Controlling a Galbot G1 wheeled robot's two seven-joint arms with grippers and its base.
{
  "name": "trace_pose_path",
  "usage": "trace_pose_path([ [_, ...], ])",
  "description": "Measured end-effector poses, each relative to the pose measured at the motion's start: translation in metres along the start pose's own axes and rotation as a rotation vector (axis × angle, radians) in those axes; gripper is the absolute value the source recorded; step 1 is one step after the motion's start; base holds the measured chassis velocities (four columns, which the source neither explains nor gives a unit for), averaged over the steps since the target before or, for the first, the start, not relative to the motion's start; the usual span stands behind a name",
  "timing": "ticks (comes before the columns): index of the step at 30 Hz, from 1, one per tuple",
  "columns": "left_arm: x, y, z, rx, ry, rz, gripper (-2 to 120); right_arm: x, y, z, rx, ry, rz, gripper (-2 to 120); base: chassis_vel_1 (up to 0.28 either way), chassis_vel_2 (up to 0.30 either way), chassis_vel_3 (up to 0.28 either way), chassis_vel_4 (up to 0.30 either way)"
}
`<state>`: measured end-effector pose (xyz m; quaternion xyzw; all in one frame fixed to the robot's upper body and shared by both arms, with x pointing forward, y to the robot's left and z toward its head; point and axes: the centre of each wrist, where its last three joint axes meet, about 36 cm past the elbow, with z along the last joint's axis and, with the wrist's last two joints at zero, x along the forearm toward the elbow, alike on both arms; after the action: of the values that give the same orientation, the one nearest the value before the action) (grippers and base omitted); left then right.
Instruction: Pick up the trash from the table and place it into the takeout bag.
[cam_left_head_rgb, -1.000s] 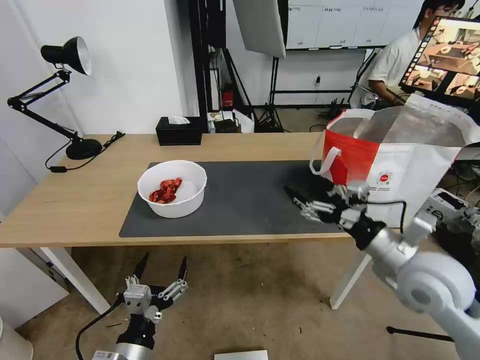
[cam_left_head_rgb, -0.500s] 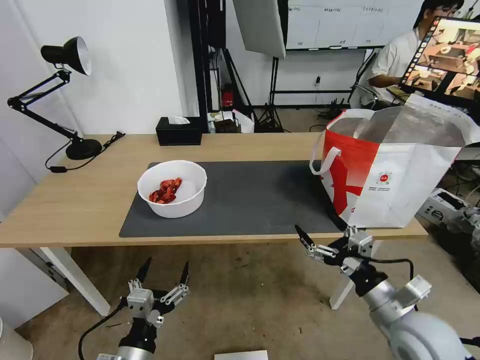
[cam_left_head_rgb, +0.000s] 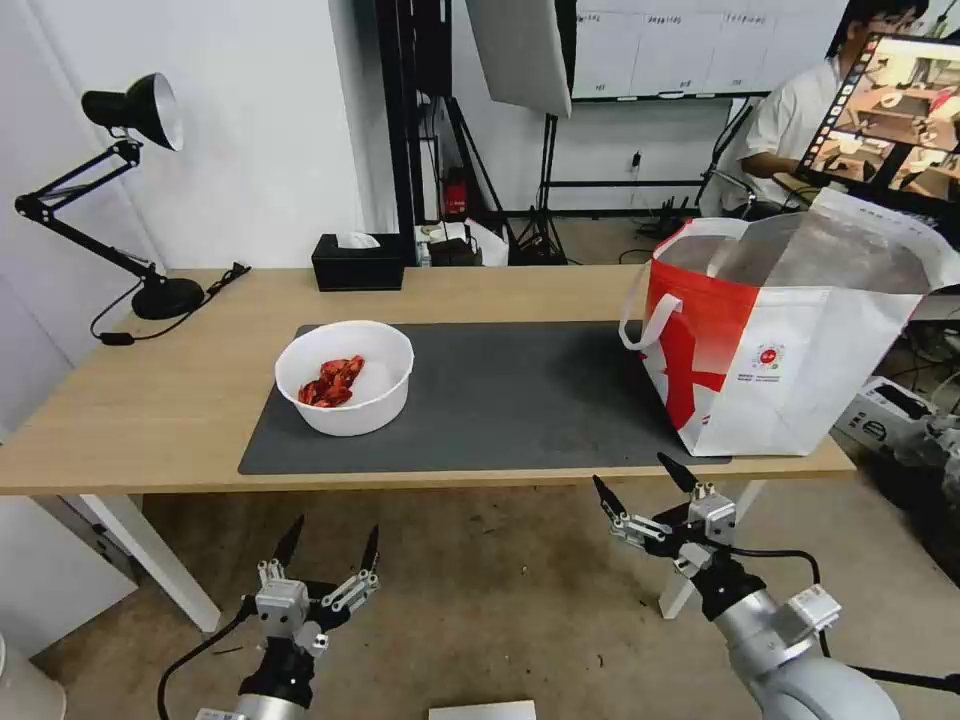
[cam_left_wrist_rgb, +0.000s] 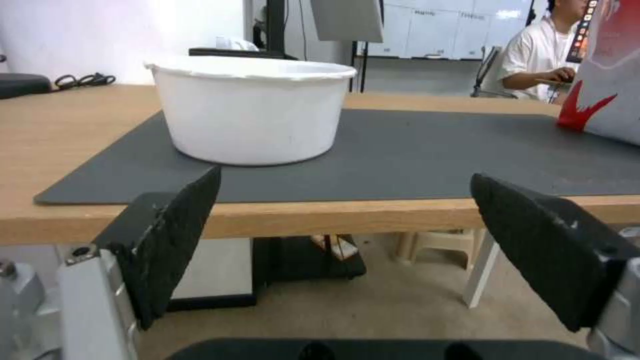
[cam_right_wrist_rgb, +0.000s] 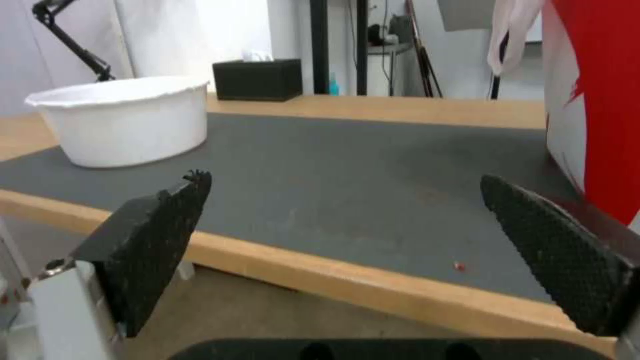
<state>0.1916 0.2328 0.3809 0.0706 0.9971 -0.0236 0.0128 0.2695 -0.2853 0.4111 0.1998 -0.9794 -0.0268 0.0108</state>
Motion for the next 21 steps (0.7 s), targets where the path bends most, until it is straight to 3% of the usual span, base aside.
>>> trace_pose_path([
  [21, -0.005, 0.0014, 0.0091, -0.001, 0.01, -0.007, 100, -0.0045, 0.0037, 0.0095, 0.027, 0.032, 0.032, 100, 0.0, 0.0, 0.0, 0.0],
])
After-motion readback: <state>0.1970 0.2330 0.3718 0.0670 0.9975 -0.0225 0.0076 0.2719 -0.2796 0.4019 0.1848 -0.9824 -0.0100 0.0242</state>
